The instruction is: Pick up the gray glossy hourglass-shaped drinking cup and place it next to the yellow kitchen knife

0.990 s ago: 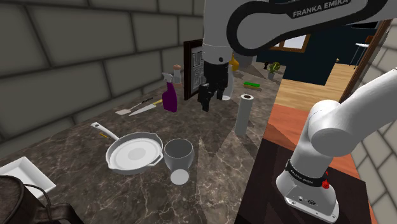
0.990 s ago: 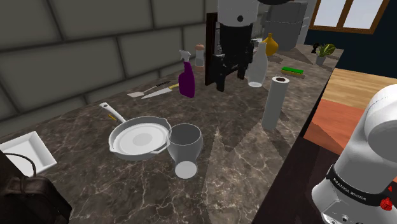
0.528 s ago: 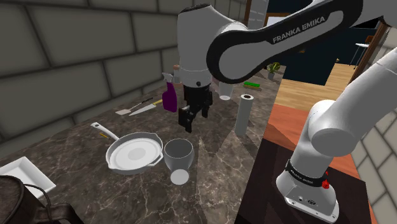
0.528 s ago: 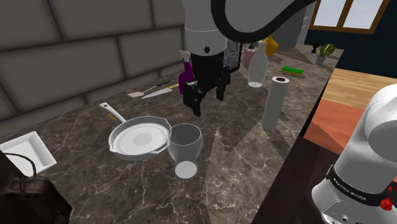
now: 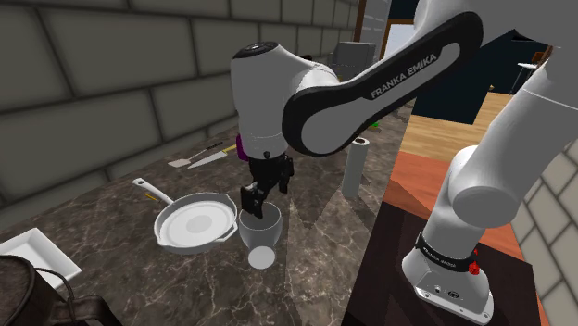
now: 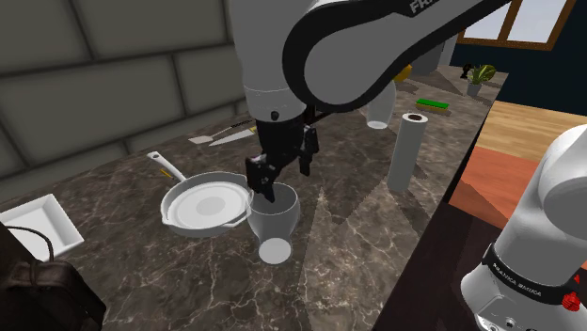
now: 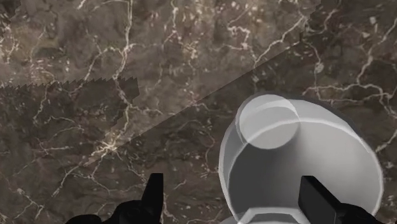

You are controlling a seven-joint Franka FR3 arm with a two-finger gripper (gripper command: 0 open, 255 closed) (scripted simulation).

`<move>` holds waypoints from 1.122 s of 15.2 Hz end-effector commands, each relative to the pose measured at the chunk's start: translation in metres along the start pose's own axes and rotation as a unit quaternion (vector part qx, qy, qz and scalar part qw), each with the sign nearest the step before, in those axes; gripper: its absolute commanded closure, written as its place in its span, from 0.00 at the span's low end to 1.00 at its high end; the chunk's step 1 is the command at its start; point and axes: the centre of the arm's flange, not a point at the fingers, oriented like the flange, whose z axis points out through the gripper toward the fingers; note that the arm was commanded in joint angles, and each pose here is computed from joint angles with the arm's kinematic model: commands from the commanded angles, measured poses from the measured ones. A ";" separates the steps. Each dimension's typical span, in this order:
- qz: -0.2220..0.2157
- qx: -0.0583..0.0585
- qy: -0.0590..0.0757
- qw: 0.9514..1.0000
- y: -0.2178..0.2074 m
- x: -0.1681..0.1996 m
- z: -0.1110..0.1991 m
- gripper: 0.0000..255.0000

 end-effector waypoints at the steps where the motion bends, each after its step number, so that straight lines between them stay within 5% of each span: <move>1: 0.000 0.000 0.000 1.000 0.000 0.000 0.010 0.00; 11: 0.000 0.000 0.000 1.000 0.000 0.000 0.024 0.00; 12: 0.000 0.000 0.000 1.000 0.000 0.000 0.024 1.00; 17: 0.000 0.000 0.000 1.000 0.000 0.000 0.024 1.00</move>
